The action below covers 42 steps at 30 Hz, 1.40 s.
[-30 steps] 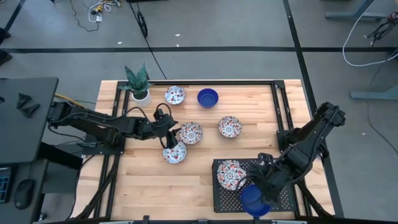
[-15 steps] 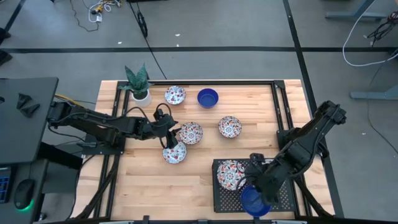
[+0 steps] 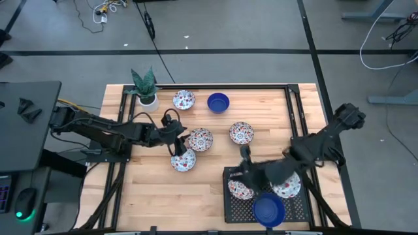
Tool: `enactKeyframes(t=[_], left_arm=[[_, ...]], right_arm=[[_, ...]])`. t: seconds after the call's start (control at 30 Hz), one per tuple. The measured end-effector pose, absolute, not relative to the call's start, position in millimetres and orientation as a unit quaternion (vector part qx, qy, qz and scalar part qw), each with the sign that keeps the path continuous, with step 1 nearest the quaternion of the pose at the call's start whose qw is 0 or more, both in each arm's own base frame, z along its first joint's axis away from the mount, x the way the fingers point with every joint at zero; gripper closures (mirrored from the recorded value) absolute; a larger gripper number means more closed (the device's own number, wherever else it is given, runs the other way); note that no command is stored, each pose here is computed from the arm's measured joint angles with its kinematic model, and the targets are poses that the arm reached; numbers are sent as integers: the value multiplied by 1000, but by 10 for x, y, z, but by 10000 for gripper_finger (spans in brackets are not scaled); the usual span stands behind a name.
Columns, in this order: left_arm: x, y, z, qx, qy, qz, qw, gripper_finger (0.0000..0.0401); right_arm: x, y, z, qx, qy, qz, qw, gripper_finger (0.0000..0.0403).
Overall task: Pick & Place Mini bowls
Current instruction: Stack the top white patterned bowl on top of the white patterned bowl on the shelf
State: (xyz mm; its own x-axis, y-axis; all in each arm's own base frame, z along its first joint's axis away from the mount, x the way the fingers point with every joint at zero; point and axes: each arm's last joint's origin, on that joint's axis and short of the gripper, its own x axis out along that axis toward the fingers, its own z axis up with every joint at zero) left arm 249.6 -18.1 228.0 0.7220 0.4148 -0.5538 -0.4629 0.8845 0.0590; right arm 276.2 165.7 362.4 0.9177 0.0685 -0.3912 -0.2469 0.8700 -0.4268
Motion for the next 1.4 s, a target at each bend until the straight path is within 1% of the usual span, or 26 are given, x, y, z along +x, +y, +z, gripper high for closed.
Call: enactKeyframes(t=[0.07, 0.17, 0.33, 0.47, 0.63, 0.7, 0.8, 0.93, 1.03, 1.13, 1.23, 1.33, 1.4], left_arm=[[2495, -188, 2280, -40, 288, 237, 927, 236], [2495, -191, 2280, -40, 287, 238, 927, 236], [2494, -189, 2279, -39, 288, 239, 927, 236], [2493, -189, 2279, -41, 288, 239, 926, 236], [2483, -185, 2269, -47, 290, 248, 923, 236], [2466, -177, 2252, -46, 296, 262, 917, 236], [2411, -157, 2206, -42, 317, 293, 901, 236], [2322, -56, 2143, -56, 339, 356, 869, 236], [2271, 116, 2103, -88, 361, 390, 843, 236], [2247, 348, 2083, -125, 385, 390, 827, 240], [2221, 589, 2089, -113, 400, 388, 822, 246], [2210, 832, 2122, -81, 404, 362, 836, 249], [2219, 973, 2158, -83, 388, 324, 859, 245]], right_arm=[[2874, 1465, 3503, -223, 167, 62, 958, 348], [3001, 1117, 3305, -197, 153, 5, 968, 349], [3124, 484, 3192, -105, 108, -107, 983, 348], [3151, 73, 3151, -22, 117, -189, 975, 345], [3116, -186, 3052, -15, 167, -228, 959, 337], [3098, -233, 2993, -18, 191, -233, 953, 334], [3070, -258, 2813, -19, 200, -237, 950, 328], [3031, -250, 2593, -4, 172, -233, 957, 321], [2975, -234, 2416, 18, 156, -233, 960, 317], [2927, -200, 2292, 51, 132, -209, 968, 316], [2883, -146, 2196, 78, 117, -168, 976, 316], [2853, -89, 2148, 84, 104, -142, 981, 315], [2838, -56, 2122, 83, 102, -136, 982, 315]])
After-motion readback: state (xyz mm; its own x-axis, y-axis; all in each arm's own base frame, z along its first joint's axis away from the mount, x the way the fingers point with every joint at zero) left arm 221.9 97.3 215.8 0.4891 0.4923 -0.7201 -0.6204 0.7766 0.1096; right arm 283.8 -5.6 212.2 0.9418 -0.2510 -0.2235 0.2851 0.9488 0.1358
